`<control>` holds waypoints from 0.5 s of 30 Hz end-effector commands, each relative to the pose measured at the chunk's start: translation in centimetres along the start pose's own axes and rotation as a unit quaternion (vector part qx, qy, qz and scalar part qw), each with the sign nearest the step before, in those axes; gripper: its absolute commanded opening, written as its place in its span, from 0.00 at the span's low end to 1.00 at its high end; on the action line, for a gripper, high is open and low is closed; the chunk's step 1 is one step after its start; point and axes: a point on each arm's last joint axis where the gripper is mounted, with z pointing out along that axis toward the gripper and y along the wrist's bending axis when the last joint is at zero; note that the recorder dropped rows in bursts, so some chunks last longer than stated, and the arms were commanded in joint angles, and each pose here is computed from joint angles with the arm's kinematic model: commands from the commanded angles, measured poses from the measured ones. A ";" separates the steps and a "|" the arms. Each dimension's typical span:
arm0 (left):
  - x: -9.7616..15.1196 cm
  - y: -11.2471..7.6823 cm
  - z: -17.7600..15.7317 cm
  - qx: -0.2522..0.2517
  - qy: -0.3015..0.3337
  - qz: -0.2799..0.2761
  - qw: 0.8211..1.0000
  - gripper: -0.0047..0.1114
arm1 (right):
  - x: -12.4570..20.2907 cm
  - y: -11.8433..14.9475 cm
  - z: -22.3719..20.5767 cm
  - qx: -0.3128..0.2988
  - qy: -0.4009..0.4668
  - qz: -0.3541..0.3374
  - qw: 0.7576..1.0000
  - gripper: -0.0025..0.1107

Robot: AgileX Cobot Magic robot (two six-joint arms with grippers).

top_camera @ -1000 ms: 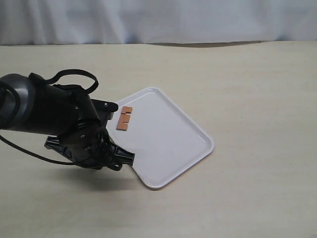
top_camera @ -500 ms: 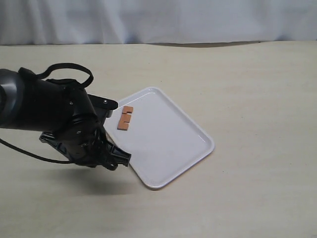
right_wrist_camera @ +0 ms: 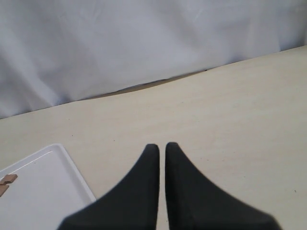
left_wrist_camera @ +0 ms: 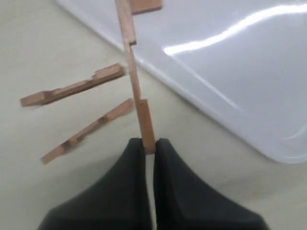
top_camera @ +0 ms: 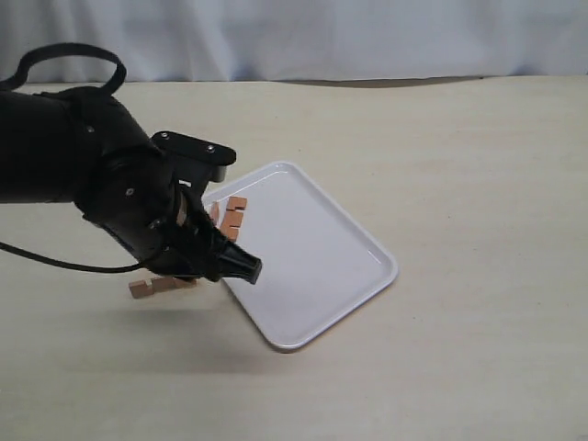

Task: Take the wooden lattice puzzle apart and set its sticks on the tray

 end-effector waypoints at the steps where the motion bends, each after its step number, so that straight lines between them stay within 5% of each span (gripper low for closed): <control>1: -1.8 -1.7 -1.0 0.085 -0.058 0.010 0.995 0.04 | 0.1 0.0 0.0 -0.001 -0.001 -0.004 1.000 0.06; 4: -2.7 -2.6 -0.2 0.115 -0.077 0.008 0.990 0.04 | 0.1 0.0 0.0 -0.001 -0.001 -0.004 1.000 0.06; 15: -6.6 -5.0 6.1 0.140 0.008 0.005 0.990 0.04 | 0.1 0.0 0.0 -0.001 -0.001 -0.004 1.000 0.06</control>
